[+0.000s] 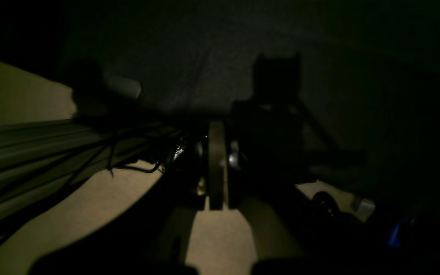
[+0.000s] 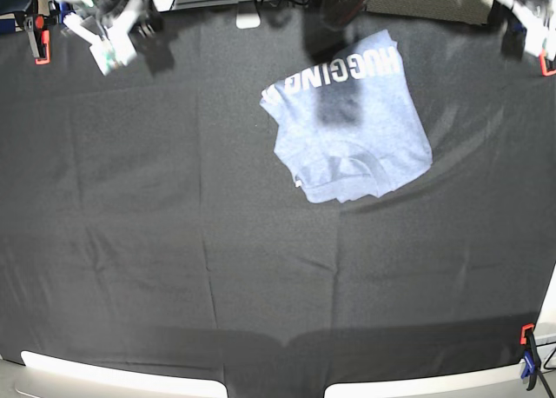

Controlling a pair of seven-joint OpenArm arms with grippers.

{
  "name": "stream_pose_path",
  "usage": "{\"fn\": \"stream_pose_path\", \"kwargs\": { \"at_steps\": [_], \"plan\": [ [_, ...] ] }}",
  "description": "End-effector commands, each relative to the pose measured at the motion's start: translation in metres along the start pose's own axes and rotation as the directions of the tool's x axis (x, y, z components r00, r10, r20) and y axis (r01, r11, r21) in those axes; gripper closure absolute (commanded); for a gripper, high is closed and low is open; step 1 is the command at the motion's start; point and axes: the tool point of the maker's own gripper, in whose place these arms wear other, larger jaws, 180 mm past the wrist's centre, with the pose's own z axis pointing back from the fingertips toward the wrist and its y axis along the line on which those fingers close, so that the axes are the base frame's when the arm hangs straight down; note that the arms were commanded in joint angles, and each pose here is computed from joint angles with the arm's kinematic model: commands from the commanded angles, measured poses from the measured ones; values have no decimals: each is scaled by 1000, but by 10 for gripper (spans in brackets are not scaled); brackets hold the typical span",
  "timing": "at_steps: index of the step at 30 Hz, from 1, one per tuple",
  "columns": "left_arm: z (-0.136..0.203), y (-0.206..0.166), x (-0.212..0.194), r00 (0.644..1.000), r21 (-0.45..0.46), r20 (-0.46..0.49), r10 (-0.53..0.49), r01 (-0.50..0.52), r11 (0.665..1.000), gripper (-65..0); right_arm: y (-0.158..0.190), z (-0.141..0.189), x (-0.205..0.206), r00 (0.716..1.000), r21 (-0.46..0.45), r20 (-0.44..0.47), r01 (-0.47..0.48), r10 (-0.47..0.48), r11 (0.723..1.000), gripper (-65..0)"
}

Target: Layout the t-shirt on the table in an organized manner, then fold the t-shirt properly

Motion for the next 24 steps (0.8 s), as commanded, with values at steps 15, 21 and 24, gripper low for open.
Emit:
{"fn": "stream_pose_path", "kwargs": {
  "at_steps": [15,21,24],
  "plan": [
    [6,-20,-46,992,-28,-62,112,-114,993,0,12,6,-1,1000,53,10,8,-9,999,0],
    [2,-14,-70,981,-24,-105,163,-167,986,0,13,7,-5,1000,52,-3,12,-12,999,0],
    [0,-17,-78,980,-56,-113,163,-170,984,0,14,7,-8,1000,55,-15,17,-16,998,0]
  ]
}}
